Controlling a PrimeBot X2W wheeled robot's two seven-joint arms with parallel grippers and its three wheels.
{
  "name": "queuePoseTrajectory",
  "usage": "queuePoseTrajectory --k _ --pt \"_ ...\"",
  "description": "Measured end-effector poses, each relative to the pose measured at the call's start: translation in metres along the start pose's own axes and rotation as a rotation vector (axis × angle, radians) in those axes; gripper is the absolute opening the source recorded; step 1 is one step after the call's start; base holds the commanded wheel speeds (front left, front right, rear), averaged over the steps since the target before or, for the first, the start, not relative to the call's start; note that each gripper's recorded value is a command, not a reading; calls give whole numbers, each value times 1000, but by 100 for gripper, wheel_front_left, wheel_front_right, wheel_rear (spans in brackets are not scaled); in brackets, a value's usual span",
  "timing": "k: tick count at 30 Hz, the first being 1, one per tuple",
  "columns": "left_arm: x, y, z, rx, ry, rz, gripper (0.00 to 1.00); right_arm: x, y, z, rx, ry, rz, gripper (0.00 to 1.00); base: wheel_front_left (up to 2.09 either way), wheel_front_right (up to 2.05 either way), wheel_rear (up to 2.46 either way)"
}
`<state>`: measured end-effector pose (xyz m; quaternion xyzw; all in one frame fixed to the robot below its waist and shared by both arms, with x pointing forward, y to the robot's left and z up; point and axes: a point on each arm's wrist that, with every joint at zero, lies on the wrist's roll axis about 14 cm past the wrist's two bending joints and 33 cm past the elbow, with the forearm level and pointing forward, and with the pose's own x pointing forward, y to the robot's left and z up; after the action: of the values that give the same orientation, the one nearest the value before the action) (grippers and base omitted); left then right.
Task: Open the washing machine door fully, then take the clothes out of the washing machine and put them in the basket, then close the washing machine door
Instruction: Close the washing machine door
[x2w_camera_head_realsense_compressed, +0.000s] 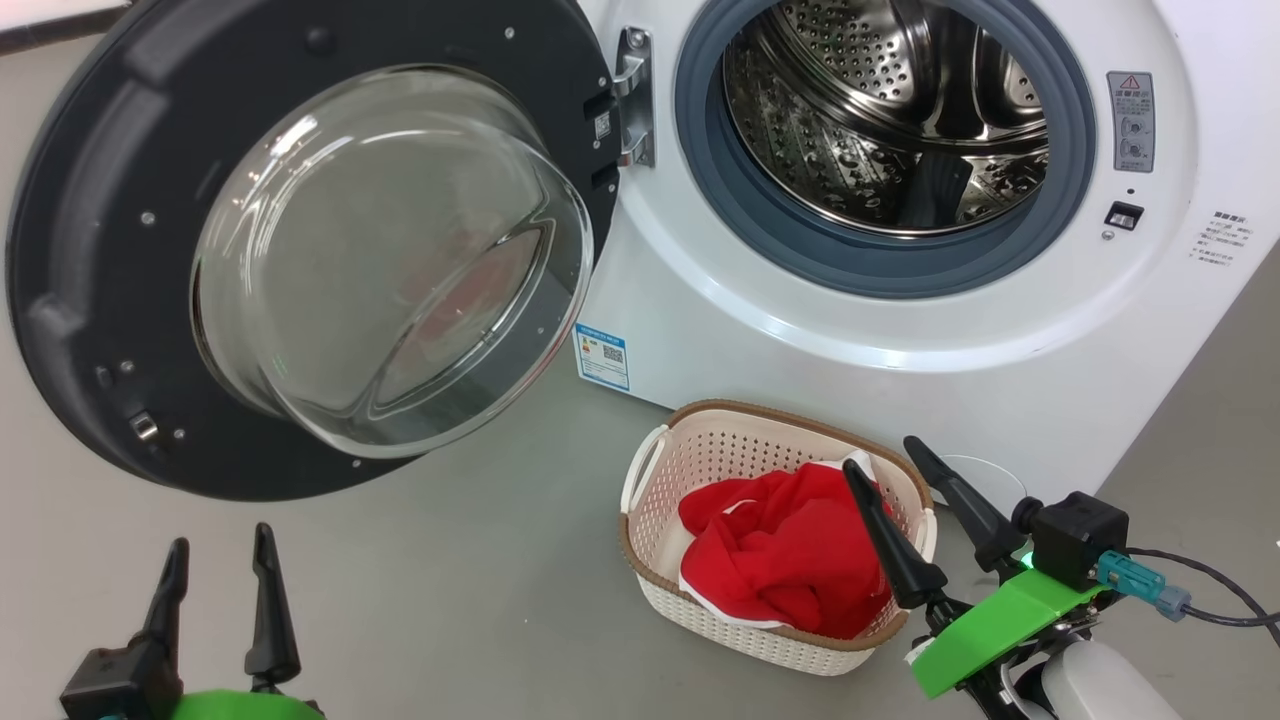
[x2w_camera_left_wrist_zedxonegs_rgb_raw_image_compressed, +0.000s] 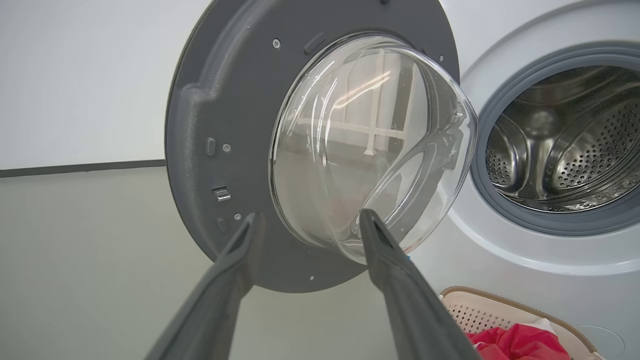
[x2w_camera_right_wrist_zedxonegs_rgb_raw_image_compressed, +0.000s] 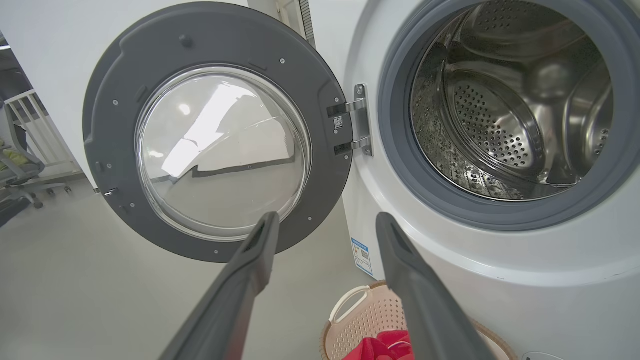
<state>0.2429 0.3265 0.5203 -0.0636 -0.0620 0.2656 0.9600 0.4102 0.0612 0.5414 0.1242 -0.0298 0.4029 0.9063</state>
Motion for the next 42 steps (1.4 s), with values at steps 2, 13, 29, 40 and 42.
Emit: queuePoseTrajectory --k 2,13,29,40,42 --pt "0 0 0 1 0 3 100 0 0 0 0 1 -1 100 0 0 0" --pt "1 0 -1 8 5 1 100 -1 -2 -2 5 4 -5 100 0 0 0" --pt "2 0 -2 10 10 1 100 0 -4 -4 13 6 -10 100 0 0 0" --pt "7 6 5 7 -2 9 0 0 -9 -9 24 14 -19 100 0 0 0" --pt "13 12 14 -26 -21 29 0 1 -11 -11 28 19 -20 100 0 0 0"
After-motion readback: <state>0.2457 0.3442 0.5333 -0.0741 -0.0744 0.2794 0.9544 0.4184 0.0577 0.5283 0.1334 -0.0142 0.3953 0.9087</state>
